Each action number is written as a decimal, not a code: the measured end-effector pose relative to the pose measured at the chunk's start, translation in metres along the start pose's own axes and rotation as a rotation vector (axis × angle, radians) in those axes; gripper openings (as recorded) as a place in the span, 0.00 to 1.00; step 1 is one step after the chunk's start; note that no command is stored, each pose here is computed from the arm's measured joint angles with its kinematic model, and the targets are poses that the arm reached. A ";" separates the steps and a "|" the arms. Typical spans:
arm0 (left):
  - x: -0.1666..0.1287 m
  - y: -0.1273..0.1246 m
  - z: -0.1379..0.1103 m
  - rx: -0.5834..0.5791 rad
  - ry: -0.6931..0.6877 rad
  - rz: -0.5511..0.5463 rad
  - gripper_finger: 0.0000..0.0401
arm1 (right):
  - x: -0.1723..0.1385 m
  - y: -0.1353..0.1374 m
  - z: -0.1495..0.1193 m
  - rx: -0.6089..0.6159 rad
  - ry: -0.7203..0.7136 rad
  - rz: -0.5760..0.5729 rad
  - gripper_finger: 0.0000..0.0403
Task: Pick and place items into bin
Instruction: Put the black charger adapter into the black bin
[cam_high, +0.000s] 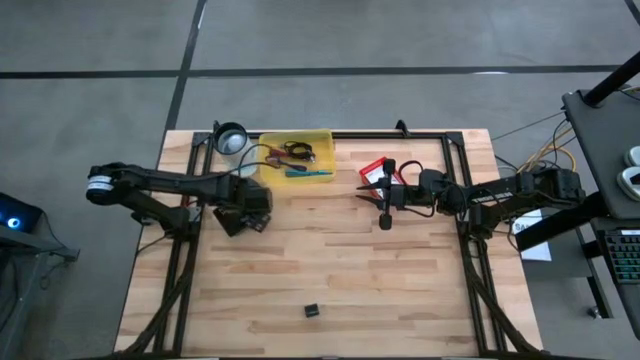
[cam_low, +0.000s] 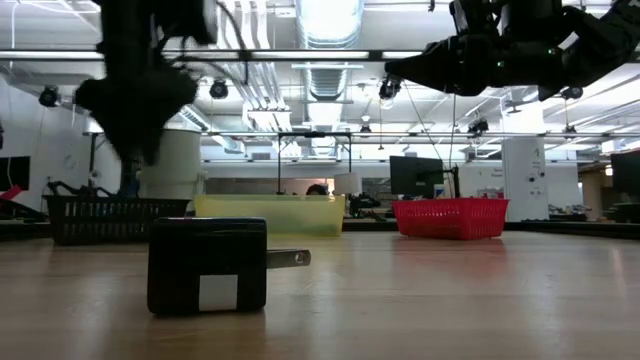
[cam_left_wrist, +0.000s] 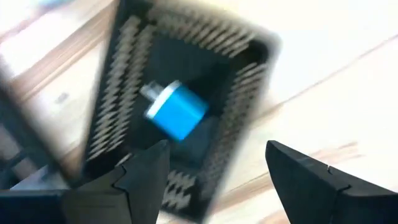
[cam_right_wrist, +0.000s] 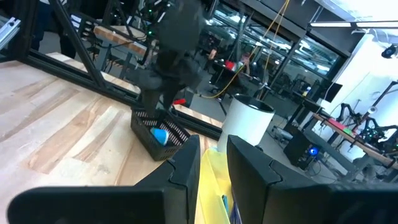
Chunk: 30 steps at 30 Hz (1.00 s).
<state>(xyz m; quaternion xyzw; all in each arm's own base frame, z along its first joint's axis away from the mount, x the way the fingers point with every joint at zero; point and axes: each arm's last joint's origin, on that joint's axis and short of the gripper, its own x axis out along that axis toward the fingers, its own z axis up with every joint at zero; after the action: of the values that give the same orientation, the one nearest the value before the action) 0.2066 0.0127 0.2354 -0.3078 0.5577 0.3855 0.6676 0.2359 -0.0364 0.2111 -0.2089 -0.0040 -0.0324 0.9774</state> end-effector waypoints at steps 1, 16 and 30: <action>-0.004 -0.006 0.003 0.007 -0.029 -0.044 0.62 | 0.000 0.000 0.000 0.000 0.000 0.000 0.17; -0.037 -0.129 -0.015 0.609 -0.476 -0.659 0.62 | 0.000 0.000 -0.001 -0.002 0.006 0.003 0.17; -0.011 -0.211 -0.063 0.636 -0.168 -0.436 0.62 | 0.000 0.000 -0.001 -0.007 0.007 0.003 0.17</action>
<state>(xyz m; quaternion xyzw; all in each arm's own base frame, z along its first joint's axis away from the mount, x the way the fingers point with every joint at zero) 0.3546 -0.1508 0.2302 -0.1644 0.5142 0.0665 0.8391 0.2359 -0.0364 0.2105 -0.2123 -0.0003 -0.0317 0.9767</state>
